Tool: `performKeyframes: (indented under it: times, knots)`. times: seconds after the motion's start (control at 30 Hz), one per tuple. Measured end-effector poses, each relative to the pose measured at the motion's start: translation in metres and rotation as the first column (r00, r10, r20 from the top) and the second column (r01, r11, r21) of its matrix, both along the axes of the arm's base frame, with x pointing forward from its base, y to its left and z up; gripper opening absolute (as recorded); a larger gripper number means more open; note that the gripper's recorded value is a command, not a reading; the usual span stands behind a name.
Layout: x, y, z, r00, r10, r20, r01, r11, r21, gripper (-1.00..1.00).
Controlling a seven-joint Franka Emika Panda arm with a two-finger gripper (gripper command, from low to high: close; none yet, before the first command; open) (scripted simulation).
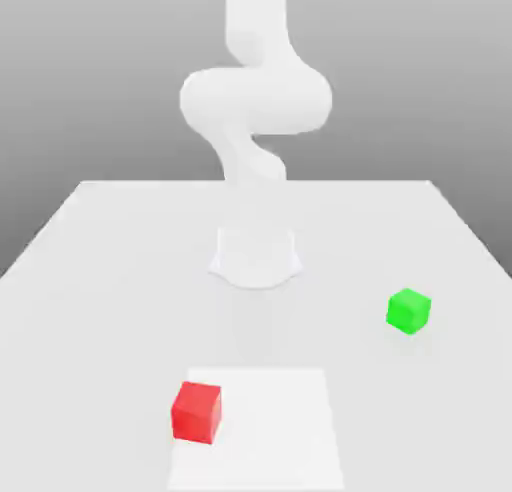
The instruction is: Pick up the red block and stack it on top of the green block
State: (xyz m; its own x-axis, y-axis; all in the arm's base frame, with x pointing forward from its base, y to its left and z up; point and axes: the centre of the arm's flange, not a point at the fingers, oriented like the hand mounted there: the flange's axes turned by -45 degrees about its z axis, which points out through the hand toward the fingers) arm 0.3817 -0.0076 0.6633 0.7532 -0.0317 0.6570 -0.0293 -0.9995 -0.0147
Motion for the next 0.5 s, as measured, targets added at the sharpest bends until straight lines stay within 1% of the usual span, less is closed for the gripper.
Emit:
performKeyframes:
  times: [0.1,0.23,0.37,0.5]
  knots:
    - [0.036,-0.011,-0.064,0.994,-0.023,-0.104,0.024,1.0,0.007,0.0]
    - [0.065,-0.025,-0.15,0.971,-0.051,-0.235,0.056,0.998,0.013,0.0]
    - [0.077,-0.039,-0.238,0.929,-0.078,-0.361,0.09,0.996,0.016,0.0]
    - [0.071,-0.051,-0.324,0.871,-0.101,-0.481,0.124,0.992,0.016,0.0]
